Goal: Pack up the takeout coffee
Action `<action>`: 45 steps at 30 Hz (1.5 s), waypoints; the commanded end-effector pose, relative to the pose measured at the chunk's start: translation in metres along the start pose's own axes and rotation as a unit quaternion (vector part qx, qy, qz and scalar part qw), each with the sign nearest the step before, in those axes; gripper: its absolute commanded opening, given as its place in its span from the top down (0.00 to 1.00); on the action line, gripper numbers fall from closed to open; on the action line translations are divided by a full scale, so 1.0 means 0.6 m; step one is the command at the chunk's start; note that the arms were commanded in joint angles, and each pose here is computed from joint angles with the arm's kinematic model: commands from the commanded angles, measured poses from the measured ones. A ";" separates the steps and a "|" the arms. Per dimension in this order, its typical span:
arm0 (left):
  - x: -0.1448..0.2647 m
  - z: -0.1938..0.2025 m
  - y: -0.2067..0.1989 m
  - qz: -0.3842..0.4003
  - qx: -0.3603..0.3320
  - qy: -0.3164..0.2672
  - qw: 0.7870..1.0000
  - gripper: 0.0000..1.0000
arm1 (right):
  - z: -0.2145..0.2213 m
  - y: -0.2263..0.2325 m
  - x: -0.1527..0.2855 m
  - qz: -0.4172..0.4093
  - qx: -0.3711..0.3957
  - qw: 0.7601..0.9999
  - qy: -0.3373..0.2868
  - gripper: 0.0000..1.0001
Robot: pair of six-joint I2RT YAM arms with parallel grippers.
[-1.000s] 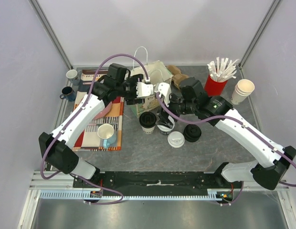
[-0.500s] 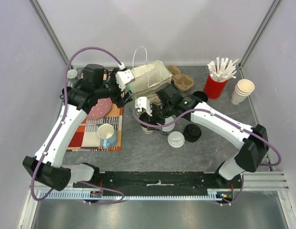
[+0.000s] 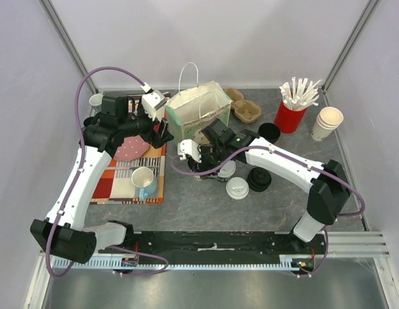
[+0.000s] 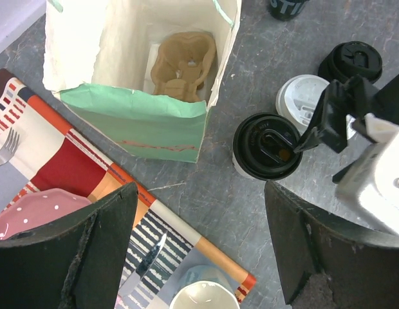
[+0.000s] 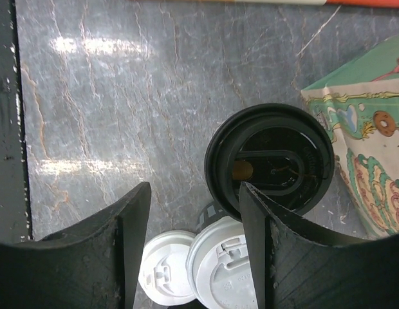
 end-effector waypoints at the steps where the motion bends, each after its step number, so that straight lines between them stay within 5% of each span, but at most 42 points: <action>1: -0.002 -0.013 -0.003 0.013 0.010 -0.025 1.000 0.15 | -0.009 -0.018 -0.001 0.020 0.025 0.999 0.011 0.36; 21: -0.006 -0.013 0.000 0.017 -0.004 -0.023 1.000 0.15 | -0.001 -0.041 -0.039 0.008 0.049 0.998 0.050 0.41; 45: -0.008 -0.015 0.002 0.023 -0.008 -0.022 0.999 0.15 | -0.013 -0.022 -0.016 0.023 0.070 0.996 0.053 0.75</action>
Point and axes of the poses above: each gripper's point midway between its finger pads, its own x axis back along the fingers, its own y axis along the line the jaws close on, z = x × y, the point moved 7 cm from there along x, back along the fingers, and after that the axes turned 10 degrees about -x, right-handed, at the moved point
